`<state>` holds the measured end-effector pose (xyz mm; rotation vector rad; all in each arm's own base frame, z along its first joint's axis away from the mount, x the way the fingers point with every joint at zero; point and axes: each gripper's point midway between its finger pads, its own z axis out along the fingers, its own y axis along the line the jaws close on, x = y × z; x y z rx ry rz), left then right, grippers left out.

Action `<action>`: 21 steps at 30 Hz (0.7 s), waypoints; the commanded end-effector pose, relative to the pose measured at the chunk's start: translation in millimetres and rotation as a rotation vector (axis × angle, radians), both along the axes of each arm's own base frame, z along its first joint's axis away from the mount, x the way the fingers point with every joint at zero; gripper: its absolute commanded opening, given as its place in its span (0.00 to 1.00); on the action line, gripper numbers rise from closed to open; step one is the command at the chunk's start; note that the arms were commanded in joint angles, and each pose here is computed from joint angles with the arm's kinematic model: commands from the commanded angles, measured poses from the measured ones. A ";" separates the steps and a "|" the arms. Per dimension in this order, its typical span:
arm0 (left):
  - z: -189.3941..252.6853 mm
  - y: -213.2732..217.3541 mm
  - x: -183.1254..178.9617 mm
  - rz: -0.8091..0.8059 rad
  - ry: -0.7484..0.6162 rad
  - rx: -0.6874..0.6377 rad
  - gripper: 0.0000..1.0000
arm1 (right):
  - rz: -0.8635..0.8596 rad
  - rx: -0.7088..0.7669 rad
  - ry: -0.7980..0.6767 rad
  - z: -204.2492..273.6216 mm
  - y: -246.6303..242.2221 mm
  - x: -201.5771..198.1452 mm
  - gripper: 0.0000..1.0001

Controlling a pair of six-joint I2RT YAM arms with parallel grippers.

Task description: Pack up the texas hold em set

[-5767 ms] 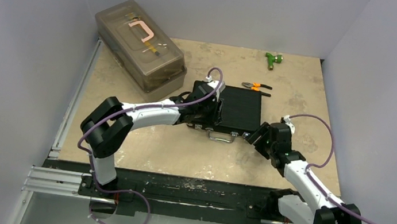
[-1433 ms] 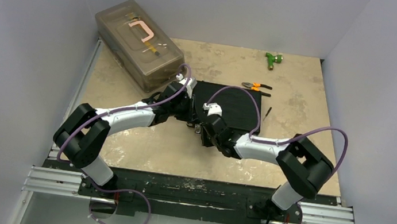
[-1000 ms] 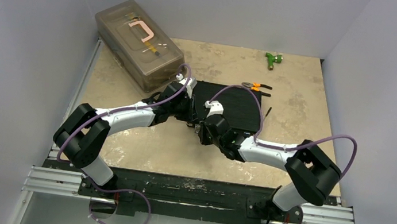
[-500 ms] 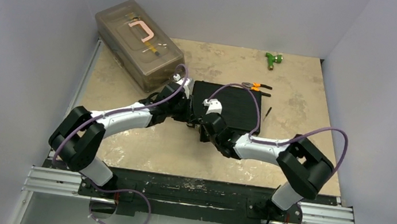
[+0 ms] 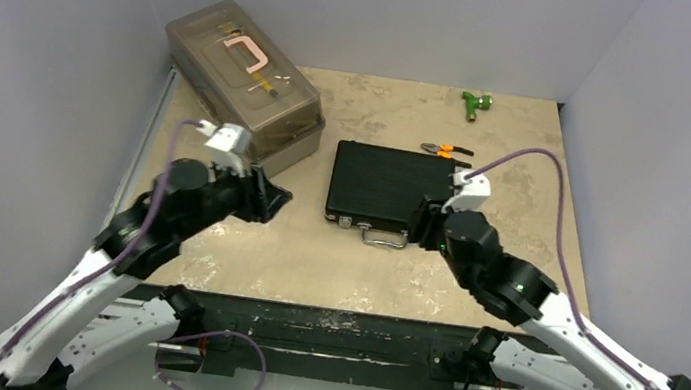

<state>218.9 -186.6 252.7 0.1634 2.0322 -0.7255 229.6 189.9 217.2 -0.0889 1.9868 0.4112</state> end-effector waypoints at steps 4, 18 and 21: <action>102.8 88.5 -61.2 0.142 -0.245 0.001 0.57 | -0.239 -0.079 -0.102 92.6 -110.8 -31.8 0.77; 186.2 188.3 -139.3 0.349 -0.544 -0.154 0.84 | -0.329 0.063 -0.283 202.5 -192.0 -73.8 0.99; 185.8 193.7 -141.4 0.365 -0.552 -0.148 0.84 | -0.329 0.116 -0.317 208.2 -195.0 -76.5 0.99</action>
